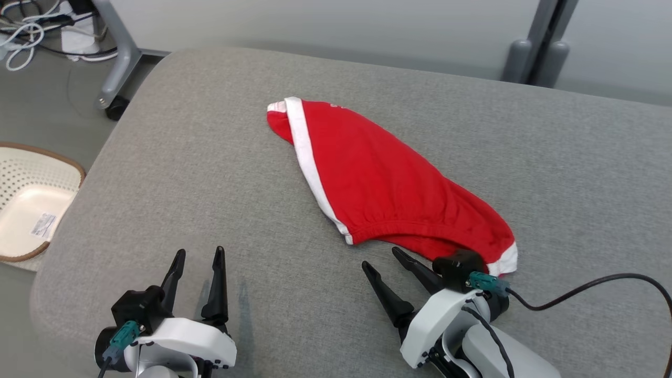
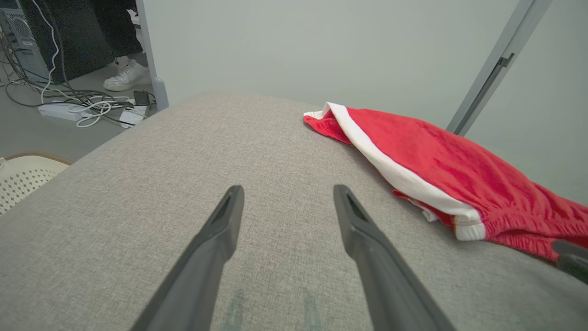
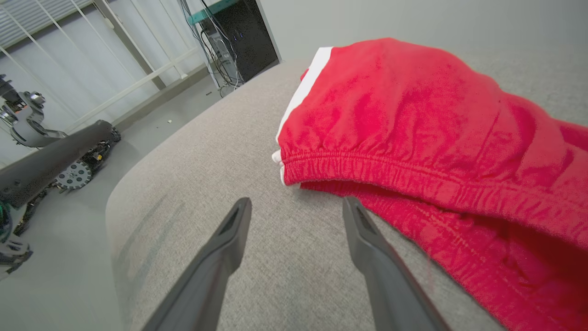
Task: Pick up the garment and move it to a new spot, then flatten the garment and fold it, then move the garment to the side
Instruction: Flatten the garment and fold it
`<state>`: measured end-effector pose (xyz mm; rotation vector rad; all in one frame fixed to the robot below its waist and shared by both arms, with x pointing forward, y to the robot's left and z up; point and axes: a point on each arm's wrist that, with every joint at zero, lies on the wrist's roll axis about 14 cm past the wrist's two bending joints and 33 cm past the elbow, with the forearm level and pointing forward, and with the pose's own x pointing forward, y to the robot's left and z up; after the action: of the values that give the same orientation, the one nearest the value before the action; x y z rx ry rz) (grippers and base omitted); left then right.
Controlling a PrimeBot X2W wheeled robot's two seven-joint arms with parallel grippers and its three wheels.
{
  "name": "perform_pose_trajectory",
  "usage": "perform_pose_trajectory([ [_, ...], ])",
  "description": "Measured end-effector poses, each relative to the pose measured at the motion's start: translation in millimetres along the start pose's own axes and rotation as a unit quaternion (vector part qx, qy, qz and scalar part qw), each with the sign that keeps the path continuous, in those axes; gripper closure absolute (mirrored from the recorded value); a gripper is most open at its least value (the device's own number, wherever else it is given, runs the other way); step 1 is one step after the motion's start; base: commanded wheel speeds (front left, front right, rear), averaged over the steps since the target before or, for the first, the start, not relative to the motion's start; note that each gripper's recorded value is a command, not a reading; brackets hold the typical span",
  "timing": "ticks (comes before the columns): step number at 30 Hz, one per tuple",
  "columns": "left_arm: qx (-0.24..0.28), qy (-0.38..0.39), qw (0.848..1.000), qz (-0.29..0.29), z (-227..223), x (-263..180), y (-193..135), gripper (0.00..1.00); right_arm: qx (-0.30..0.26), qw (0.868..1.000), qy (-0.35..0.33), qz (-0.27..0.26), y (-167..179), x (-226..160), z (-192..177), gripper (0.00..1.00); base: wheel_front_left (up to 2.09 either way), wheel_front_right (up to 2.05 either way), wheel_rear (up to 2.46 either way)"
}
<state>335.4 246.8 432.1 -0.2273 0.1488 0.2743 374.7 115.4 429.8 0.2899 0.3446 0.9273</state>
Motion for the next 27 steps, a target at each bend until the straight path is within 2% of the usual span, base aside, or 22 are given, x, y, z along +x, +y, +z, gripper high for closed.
perform_pose_trajectory([
  [3, -0.004, 0.003, 1.000, 0.017, -1.3, -4.7, 10.0, 0.00, 0.011, 1.000, 0.015, 0.006, 0.4, 9.6, -8.1, 0.00, 0.00, 0.00, 0.00],
  [13, -0.003, 0.011, 0.999, 0.050, -4.3, -9.5, 28.2, 0.00, 0.023, 0.999, 0.019, 0.023, -1.1, 39.3, -7.4, 0.10, 0.00, 0.00, 0.00],
  [18, -0.004, 0.015, 0.998, 0.053, -6.7, -10.1, 29.6, 0.00, 0.033, 0.999, 0.017, 0.020, -3.8, 42.7, -6.8, 0.29, 0.00, 0.00, 0.00],
  [21, -0.007, 0.017, 0.998, 0.053, -8.3, -9.5, 28.7, 0.00, 0.040, 0.999, 0.017, 0.021, -3.2, 42.3, -7.5, 0.36, 0.00, 0.00, 0.00],
  [22, -0.007, 0.018, 0.998, 0.052, -9.0, -9.2, 28.2, 0.00, 0.042, 0.999, 0.013, 0.021, -3.1, 42.8, -5.4, 0.45, 0.00, 0.00, 0.00],
  [25, -0.008, 0.020, 0.998, 0.052, -10.0, -7.7, 27.1, 0.00, 0.047, 0.999, -0.002, 0.017, -6.5, 44.5, 3.4, 0.63, 0.00, 0.00, 0.00],
  [26, -0.009, 0.020, 0.998, 0.051, -10.1, -7.0, 26.5, 0.00, 0.047, 0.999, -0.008, 0.015, -7.8, 44.9, 6.9, 0.82, 0.00, 0.00, 0.00],
  [27, -0.009, 0.020, 0.998, 0.050, -10.1, -6.3, 25.7, 0.00, 0.046, 0.999, -0.014, 0.015, -8.6, 45.2, 10.7, 0.82, 0.00, 0.00, 0.00],
])
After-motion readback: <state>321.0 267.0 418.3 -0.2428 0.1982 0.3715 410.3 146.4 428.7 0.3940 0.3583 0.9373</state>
